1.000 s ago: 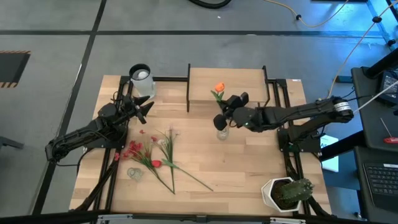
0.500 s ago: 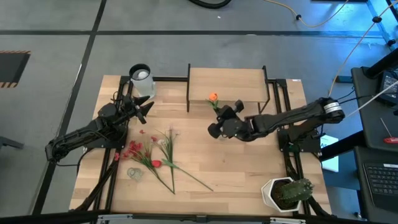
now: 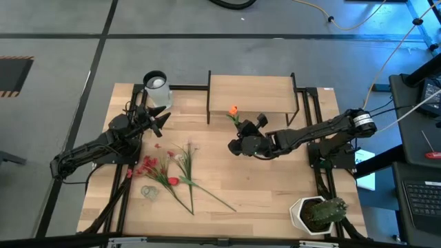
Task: Pick and place flowers into a vace then onto a shelf
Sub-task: Put the orange flower into the right transparent vase, then put the red flower into the right transparent vase
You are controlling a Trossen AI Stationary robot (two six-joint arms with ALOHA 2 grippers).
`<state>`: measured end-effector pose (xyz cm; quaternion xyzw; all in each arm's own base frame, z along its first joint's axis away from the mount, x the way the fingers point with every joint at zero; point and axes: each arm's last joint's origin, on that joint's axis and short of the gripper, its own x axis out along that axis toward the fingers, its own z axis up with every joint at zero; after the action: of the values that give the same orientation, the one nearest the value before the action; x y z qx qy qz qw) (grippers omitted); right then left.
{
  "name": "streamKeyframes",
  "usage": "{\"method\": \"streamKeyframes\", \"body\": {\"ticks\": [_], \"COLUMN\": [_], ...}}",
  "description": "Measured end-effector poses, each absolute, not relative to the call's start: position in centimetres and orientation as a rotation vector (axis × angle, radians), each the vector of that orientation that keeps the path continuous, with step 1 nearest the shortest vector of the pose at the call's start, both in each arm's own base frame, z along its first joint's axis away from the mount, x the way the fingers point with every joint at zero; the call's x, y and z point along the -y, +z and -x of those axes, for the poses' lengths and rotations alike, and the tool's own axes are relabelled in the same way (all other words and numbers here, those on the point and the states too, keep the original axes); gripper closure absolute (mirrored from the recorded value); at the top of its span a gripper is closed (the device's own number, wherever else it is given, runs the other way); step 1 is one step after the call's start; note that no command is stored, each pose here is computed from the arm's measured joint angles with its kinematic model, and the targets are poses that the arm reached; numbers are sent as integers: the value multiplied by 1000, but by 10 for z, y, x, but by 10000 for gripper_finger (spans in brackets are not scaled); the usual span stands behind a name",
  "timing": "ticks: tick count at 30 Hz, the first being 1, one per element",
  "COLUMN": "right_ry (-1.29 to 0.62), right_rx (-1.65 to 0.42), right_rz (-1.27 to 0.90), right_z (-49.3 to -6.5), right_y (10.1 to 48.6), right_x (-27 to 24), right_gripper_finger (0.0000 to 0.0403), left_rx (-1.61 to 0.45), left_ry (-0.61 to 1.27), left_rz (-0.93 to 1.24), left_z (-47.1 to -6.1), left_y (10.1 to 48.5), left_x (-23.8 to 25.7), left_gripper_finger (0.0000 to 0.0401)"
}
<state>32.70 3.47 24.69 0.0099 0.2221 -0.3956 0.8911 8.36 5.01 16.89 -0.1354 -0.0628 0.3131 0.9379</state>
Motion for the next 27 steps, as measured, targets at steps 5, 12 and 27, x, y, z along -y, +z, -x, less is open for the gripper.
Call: {"method": "streamKeyframes", "body": {"ticks": [5,12,27], "right_ry": [-818,-757,-581], "right_rx": [-481,-547,-701], "right_rz": [-11,-65,-245], "right_z": [-326,-317,-274], "right_y": [245,248,277], "right_x": [-35,-35,-33], "right_gripper_finger": [334,285,236], "left_rx": [128,128,131], "left_ry": [640,640,638], "left_rz": [276,277,285], "left_z": [-84,-84,-84], "left_y": [169,169,169], "left_x": [-50,-50,-50], "left_gripper_finger": [182,182,182]}}
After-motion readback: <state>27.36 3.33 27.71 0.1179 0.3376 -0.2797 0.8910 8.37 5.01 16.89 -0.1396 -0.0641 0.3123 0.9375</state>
